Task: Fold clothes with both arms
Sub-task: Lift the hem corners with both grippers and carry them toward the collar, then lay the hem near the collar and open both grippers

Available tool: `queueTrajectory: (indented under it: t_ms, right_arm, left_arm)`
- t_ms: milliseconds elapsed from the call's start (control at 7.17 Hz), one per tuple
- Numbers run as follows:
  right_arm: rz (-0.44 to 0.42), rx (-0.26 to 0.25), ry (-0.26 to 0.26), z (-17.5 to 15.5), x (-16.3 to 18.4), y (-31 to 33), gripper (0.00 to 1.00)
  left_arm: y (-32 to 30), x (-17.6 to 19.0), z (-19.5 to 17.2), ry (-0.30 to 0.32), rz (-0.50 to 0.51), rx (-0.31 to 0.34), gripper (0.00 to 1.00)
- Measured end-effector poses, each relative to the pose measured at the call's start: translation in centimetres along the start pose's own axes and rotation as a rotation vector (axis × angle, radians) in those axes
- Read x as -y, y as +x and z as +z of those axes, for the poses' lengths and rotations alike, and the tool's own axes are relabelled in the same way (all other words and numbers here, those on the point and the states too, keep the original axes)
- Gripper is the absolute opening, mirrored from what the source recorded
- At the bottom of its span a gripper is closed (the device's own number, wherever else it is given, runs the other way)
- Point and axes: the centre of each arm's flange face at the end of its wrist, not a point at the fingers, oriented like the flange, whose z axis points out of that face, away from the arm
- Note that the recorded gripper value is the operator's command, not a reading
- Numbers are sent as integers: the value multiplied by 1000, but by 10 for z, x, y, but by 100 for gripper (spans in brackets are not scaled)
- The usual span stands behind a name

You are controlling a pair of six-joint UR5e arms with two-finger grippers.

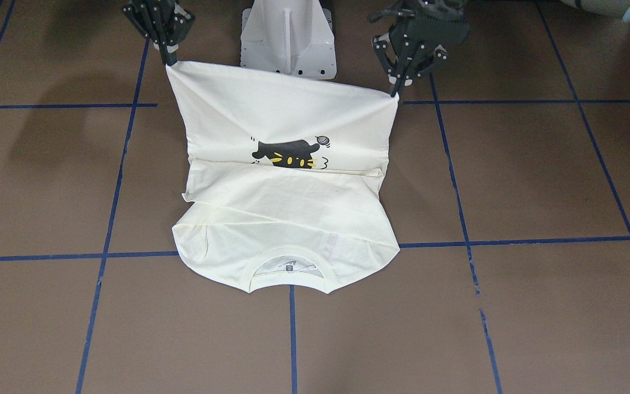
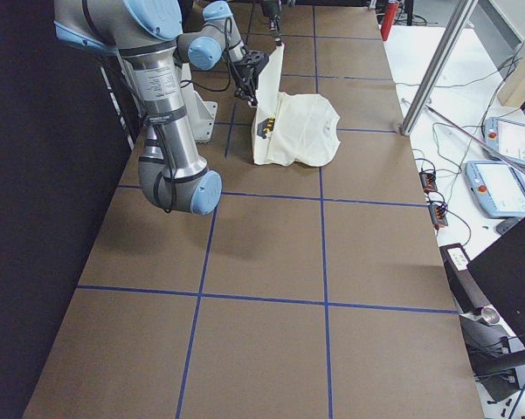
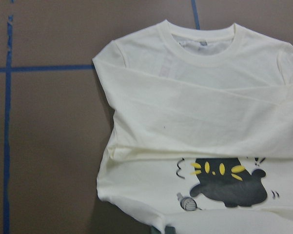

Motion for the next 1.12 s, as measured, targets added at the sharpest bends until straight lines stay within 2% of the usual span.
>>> queueTrajectory:
  t_ms: [139,418,837,1116]
  right_arm:
    - [8,-10,22,32,27,-19,0]
    - [20,-22,53,105,69,-43,0]
    - [12,-50,95,190,115,-60,0]
    - [7,-63,101,251,128,-62,0]
  left_arm:
    - [-6,32,24,22,2,27,0]
    - [-15,69,71,44,6,50,0]
    - [-29,105,172,69,6,86,0]
    - [-47,113,230,72,3,114,0]
